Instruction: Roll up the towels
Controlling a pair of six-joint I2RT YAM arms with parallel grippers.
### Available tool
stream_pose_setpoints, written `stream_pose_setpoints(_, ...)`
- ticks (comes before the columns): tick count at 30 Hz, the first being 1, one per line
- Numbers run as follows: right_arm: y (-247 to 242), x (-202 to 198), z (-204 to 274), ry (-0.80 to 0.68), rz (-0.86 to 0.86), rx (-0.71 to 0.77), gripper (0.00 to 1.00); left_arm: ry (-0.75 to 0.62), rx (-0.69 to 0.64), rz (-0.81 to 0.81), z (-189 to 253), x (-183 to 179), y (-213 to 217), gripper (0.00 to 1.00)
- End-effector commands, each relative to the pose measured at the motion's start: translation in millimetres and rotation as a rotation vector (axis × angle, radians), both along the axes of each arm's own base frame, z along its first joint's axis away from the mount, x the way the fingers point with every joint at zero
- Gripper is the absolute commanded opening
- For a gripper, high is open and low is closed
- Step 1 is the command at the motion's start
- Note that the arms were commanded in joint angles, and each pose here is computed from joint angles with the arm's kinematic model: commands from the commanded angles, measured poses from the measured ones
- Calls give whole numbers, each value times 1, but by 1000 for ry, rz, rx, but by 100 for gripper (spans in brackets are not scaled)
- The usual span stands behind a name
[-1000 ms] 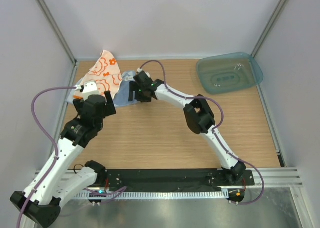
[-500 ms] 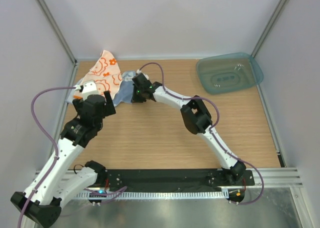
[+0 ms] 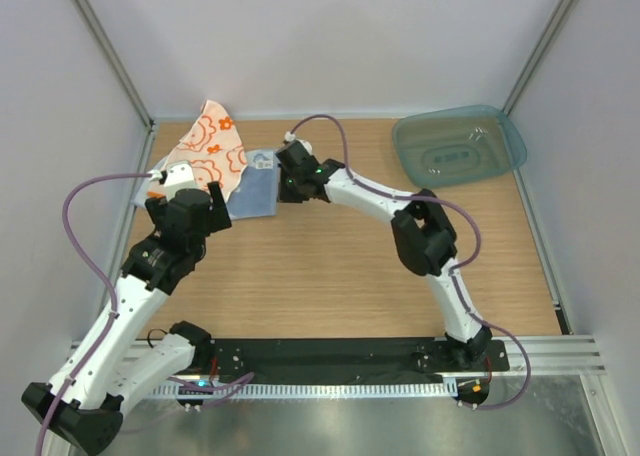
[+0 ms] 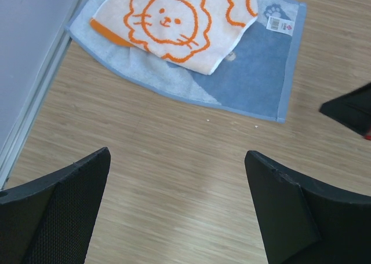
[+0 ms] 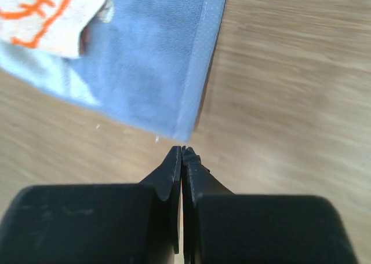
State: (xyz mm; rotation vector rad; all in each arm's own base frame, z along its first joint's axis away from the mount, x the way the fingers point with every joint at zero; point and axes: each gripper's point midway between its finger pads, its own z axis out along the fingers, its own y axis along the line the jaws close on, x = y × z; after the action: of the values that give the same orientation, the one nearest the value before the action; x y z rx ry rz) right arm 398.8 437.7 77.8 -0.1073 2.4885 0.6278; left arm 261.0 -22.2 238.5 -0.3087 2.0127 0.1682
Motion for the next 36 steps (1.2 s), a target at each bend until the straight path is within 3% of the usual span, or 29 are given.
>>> stream_pose_setpoints(1,-20,-7,95,-171,-13,70,1,-18,7,41,6,1,7,99)
stream_pose_setpoints(5,-63,-38,101,-173,-46,54,1,-1,13,41,3,1,6,100)
stream_pose_setpoints(6,-85,-55,70,-123,-60,-5,1,8,19,38,1,2,6,100)
stream_pose_setpoints(7,-101,-66,93,-155,-81,29,1,11,21,40,1,2,6,100)
stream_pose_setpoints(9,-141,-90,61,-116,-139,-36,1,25,22,41,-2,3,5,100)
stream_pose_setpoints(14,-178,-130,49,-78,-147,-40,1,57,8,37,-4,11,-3,100)
stream_pose_setpoints(16,-171,-131,50,-70,-107,-37,8,73,16,40,-5,18,-5,100)
stream_pose_setpoints(18,-155,-123,53,-67,-73,-26,30,58,15,39,6,26,-9,100)
stream_pose_setpoints(19,-148,-119,55,-73,-45,-28,45,75,28,42,4,32,-10,100)
stream_pose_setpoints(23,-105,-90,66,-69,25,-5,74,118,43,37,-6,52,-18,100)
stream_pose_setpoints(24,-100,-84,47,-35,28,-39,82,129,39,39,-8,58,-21,100)
stream_pose_setpoints(26,-80,-67,51,-49,39,-24,84,188,51,38,-26,68,-25,100)
stream_pose_setpoints(29,-51,-57,15,33,82,-25,85,218,24,37,-30,77,-24,100)
stream_pose_setpoints(36,6,-23,-23,94,77,33,85,232,31,47,-36,76,-10,100)
